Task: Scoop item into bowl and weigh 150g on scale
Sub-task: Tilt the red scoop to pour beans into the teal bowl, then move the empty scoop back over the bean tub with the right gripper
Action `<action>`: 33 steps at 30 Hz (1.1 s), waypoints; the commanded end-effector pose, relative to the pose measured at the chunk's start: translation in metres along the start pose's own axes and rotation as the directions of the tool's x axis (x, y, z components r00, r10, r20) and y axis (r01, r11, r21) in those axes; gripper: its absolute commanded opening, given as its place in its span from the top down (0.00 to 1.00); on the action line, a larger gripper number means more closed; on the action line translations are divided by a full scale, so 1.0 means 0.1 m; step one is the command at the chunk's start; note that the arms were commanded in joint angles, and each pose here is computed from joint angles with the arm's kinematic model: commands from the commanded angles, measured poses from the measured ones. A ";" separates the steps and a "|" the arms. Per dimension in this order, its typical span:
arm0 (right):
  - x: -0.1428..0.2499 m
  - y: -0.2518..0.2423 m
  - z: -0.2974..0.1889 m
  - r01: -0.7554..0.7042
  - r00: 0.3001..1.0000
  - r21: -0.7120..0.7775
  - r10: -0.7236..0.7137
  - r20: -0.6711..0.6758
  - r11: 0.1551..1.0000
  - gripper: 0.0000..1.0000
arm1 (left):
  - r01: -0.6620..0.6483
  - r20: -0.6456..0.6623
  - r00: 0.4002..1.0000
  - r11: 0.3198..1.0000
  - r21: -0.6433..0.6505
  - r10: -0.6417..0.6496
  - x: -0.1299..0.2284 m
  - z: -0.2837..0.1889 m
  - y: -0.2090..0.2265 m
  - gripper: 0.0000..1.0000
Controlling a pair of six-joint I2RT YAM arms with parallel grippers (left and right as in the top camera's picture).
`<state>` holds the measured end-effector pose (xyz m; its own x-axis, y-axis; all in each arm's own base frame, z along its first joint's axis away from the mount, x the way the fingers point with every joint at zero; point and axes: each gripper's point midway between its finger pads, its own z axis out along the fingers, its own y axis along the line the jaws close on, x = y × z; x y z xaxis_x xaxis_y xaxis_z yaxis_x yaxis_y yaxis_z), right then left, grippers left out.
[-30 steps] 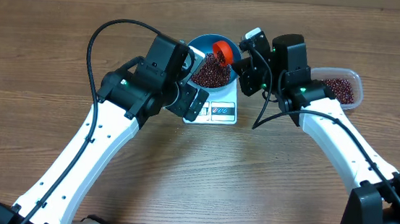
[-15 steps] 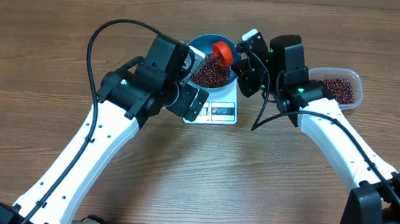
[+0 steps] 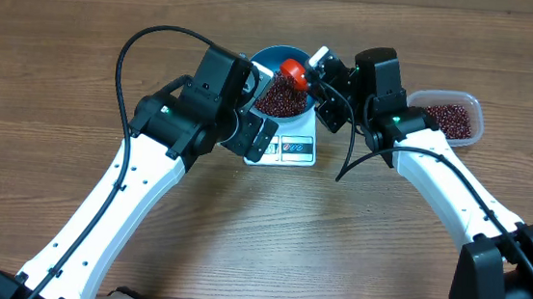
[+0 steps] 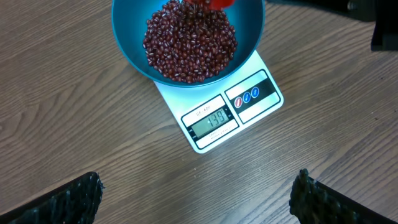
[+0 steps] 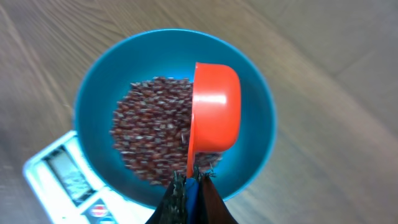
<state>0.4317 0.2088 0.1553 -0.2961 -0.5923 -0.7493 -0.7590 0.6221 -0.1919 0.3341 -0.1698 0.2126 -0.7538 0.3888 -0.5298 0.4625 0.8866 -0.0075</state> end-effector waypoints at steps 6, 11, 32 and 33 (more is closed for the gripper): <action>-0.16 -0.21 -0.09 0.155 0.988 0.110 -0.155 -0.003 0.982 0.96 | -0.016 0.020 1.000 1.000 0.008 0.016 -0.06 -0.05 0.00 0.00; -0.24 -0.21 -0.19 0.165 0.986 0.121 -0.168 0.018 0.979 0.96 | -0.016 0.020 1.000 1.000 0.008 0.016 -0.06 -0.05 0.00 0.00; 0.15 -1.11 -1.54 -0.393 0.893 0.648 0.438 0.101 0.652 0.96 | -0.016 0.020 1.000 1.000 0.007 0.016 -0.06 -0.05 0.00 0.00; 0.30 -1.18 -1.59 -0.387 0.880 0.686 0.469 0.076 0.617 0.96 | -0.016 0.020 1.000 1.000 0.008 0.016 -0.06 -0.05 0.00 0.00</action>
<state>0.4173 0.0911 0.2450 -0.5324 -0.2962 -0.7930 -0.2181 0.9531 -0.2097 0.3342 -0.1698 0.2125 -0.7540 0.3889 -0.5294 0.4625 0.8866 -0.0075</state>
